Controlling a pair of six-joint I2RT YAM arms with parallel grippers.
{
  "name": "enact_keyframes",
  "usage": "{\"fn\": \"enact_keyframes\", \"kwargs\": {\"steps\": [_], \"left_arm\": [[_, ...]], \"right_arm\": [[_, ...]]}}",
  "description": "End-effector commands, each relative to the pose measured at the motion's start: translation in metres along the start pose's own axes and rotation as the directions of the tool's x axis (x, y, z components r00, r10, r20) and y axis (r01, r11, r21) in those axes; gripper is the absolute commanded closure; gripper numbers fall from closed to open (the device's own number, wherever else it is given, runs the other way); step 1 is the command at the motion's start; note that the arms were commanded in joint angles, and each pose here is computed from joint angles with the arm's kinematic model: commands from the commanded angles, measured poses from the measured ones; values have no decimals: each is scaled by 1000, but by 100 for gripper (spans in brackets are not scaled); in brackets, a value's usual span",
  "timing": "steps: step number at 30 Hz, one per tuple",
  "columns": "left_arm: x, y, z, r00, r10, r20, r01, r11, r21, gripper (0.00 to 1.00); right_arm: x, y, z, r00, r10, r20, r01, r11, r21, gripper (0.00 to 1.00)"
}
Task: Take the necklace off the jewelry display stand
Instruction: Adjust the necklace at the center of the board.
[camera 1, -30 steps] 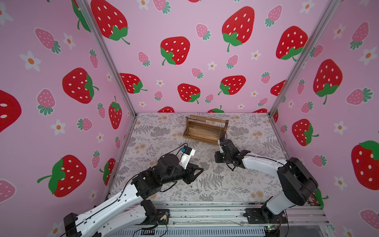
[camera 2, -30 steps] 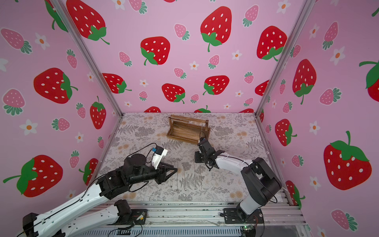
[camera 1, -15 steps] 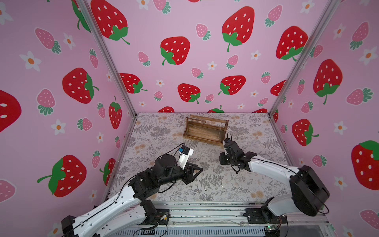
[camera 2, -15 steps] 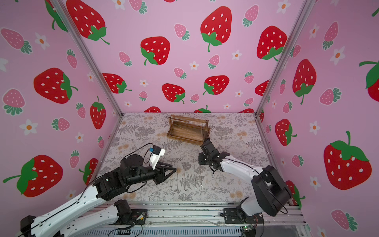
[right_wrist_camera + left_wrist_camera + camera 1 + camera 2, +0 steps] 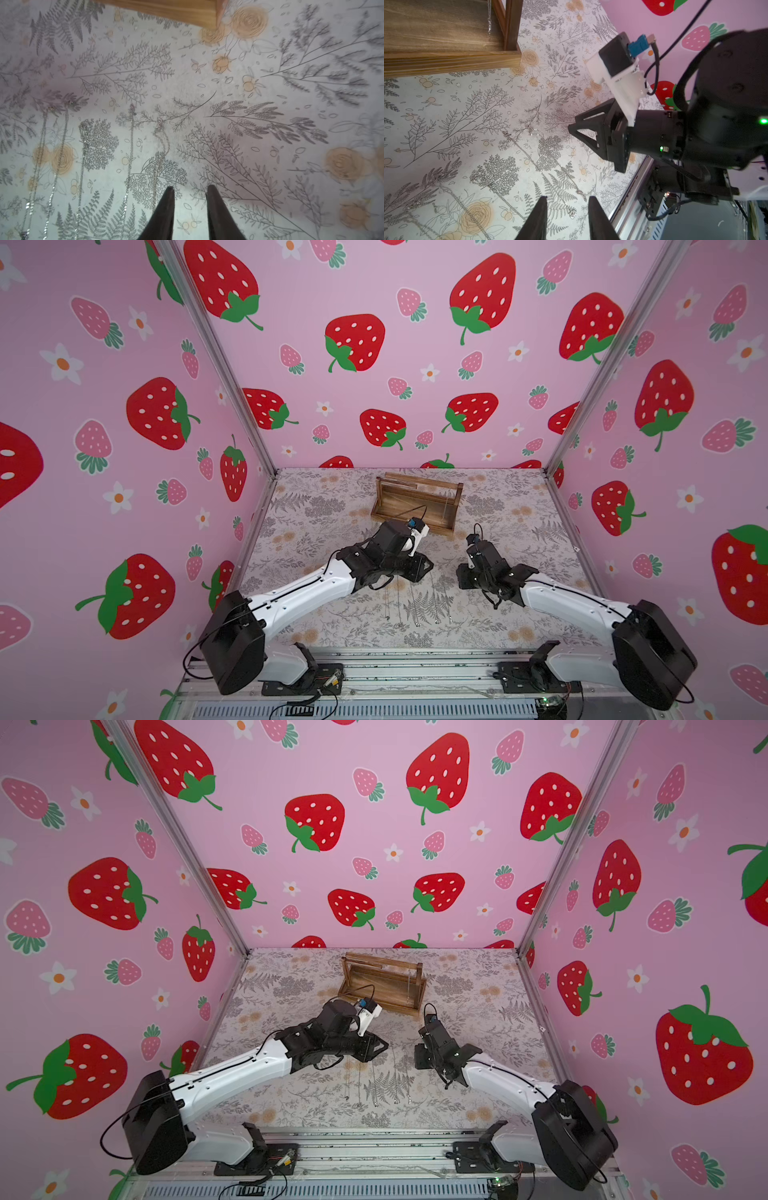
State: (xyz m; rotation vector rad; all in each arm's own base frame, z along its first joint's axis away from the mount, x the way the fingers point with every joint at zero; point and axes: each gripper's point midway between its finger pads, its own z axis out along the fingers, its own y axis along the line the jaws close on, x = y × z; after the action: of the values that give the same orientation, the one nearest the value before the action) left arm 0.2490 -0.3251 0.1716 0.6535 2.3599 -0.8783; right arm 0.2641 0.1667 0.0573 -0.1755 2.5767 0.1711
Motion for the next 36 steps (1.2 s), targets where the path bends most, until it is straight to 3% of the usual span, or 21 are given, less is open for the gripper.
{"fn": "enact_keyframes", "kwargs": {"steps": [1,6,17,28,36], "left_arm": [[-12,5,-3,999,15,31,-14,1000,-23,65],[-8,19,-20,998,-24,64,27,999,-36,65],[4,21,-47,996,-16,86,20,999,-38,64],[6,20,-56,995,-10,98,13,999,-32,64],[6,20,-55,996,-8,94,11,1000,-26,64]], "right_arm": [[-1,27,8,992,-88,-85,81,993,-83,69],[-1,40,23,985,-127,-119,120,990,-70,58],[-4,43,45,970,-178,-165,190,980,57,58],[-2,29,59,971,-158,-180,187,970,157,67],[-2,27,61,974,-142,-175,172,971,167,84]]}}
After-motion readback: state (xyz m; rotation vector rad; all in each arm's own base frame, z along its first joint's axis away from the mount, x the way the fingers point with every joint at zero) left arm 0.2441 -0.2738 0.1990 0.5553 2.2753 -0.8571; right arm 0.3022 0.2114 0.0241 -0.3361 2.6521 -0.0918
